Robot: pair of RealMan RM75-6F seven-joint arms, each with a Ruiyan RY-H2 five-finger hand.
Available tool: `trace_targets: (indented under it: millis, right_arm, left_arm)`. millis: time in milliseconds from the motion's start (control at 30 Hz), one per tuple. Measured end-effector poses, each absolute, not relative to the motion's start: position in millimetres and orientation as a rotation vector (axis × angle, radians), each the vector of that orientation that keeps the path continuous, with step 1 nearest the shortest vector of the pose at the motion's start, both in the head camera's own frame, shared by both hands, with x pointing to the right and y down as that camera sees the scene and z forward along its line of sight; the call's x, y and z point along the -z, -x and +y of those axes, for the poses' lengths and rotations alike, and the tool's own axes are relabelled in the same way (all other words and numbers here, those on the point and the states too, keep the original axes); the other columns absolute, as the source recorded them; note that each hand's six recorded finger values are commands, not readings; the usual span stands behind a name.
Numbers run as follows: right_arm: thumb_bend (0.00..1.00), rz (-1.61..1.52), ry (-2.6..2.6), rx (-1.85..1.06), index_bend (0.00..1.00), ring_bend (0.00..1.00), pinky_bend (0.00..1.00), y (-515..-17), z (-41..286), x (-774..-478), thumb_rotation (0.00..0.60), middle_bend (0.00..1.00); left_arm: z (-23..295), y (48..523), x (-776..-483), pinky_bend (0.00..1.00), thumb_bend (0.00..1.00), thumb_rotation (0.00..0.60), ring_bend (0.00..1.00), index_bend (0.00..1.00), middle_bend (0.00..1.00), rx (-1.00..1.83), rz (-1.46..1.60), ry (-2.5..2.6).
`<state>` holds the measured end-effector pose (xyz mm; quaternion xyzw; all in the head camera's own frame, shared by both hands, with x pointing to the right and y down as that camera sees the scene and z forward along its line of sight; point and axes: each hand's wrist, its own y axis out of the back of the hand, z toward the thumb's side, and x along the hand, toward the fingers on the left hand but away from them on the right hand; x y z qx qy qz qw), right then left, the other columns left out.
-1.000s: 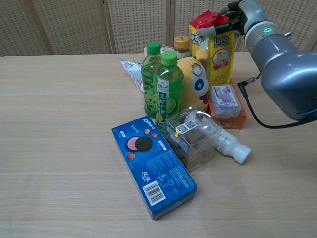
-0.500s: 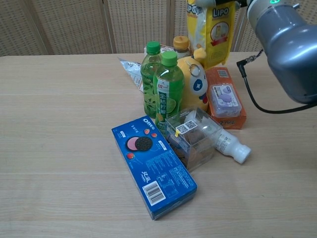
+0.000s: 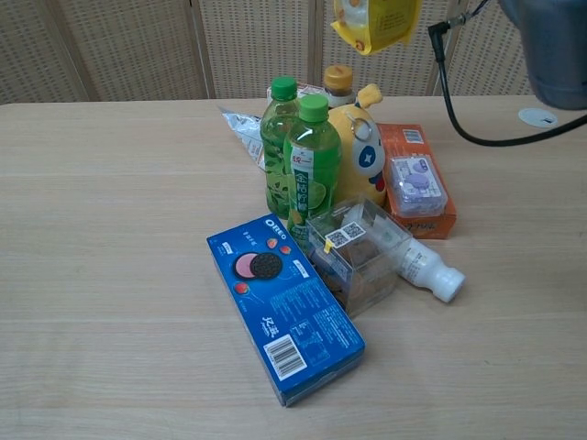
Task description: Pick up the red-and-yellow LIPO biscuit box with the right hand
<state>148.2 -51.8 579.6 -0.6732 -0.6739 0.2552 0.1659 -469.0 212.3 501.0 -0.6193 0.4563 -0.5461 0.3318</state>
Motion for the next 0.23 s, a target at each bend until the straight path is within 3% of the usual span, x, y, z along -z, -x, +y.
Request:
trace_targets:
  millis: [233]
  right_arm:
    - [0.05, -1.92, 1.894, -0.699, 0.52, 0.76, 0.93, -146.3, -60.3, -560.6, 0.6, 0.74]
  left_arm:
    - [212.8, 467.1, -503.5, 0.0, 0.0, 0.6, 0.0, 0.14, 0.0, 1.431, 1.183, 1.623]
